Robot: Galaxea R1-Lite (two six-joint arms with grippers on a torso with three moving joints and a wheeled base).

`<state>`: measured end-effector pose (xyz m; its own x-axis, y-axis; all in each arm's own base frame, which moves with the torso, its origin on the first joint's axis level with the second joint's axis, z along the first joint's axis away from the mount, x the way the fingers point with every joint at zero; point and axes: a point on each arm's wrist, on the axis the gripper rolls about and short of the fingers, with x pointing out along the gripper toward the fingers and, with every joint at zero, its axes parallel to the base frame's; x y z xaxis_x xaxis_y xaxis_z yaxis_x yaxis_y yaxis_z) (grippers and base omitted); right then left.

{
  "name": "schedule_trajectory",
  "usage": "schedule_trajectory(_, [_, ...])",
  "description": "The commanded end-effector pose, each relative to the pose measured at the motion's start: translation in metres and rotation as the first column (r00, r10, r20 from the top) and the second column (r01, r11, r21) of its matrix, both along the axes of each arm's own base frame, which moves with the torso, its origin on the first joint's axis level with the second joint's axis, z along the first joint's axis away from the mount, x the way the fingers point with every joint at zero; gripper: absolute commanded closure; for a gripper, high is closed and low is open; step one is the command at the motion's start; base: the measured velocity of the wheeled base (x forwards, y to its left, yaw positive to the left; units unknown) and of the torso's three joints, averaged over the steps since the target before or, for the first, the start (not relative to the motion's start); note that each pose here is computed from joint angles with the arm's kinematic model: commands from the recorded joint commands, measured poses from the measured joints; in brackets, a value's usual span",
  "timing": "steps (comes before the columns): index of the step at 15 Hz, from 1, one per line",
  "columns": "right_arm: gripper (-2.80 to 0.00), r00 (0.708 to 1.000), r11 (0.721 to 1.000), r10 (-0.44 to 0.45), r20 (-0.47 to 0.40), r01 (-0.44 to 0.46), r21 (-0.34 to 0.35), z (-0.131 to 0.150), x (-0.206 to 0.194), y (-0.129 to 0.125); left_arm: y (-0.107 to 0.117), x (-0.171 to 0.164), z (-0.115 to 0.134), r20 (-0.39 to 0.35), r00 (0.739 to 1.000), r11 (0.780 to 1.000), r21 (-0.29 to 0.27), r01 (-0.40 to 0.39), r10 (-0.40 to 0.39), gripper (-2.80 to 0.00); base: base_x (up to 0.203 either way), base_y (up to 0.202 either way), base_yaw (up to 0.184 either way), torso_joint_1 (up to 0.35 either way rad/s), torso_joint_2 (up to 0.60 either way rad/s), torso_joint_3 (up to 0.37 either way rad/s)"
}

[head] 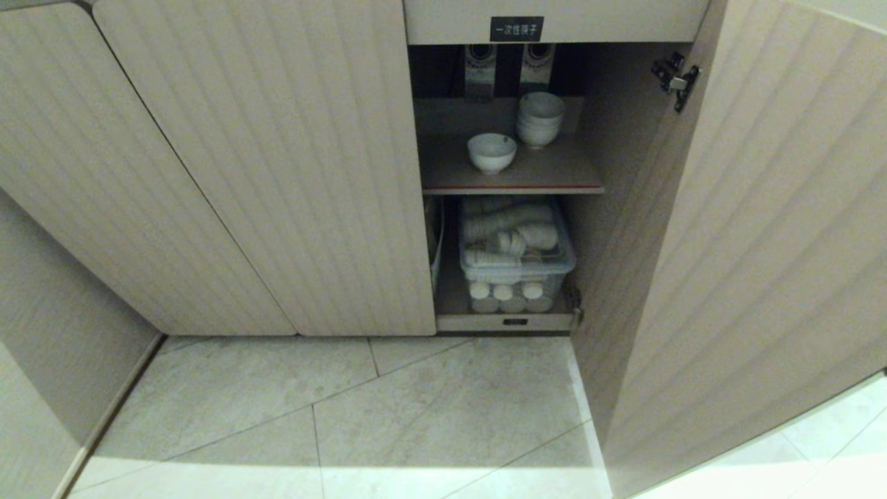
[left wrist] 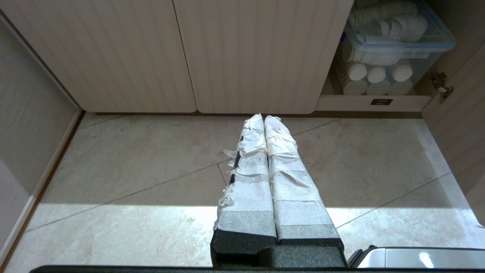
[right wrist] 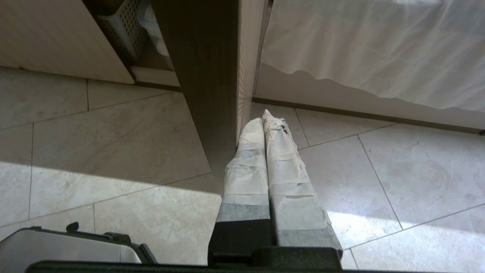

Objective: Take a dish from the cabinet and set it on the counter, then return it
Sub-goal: Close the cabinet door

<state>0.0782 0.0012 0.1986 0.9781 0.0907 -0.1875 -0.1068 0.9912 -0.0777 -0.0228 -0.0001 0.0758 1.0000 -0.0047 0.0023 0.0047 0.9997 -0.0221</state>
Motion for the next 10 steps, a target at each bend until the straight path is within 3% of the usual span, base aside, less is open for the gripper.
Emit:
schedule_trajectory(1, [0.00, 1.000, 1.000, 0.008, -0.013, -0.008, -0.003, -0.0029, 0.0012, 0.0005, 0.0000, 0.0000, 0.0000, 0.001, 1.000, 1.000, -0.001, 0.000, 0.000, 0.00, 0.000, 0.000, 0.000, 0.000, 0.00, 0.000])
schedule_trajectory(10, [0.00, 0.998, 0.999, 0.030, -0.047, -0.031, -0.027, -0.0092, 0.0065, 0.0018, 0.0000, 0.0000, 0.0000, 0.001, 1.000, 1.000, -0.001, 0.000, 0.000, 0.00, 0.000, 0.000, 0.000, 0.000, 0.00, 0.000])
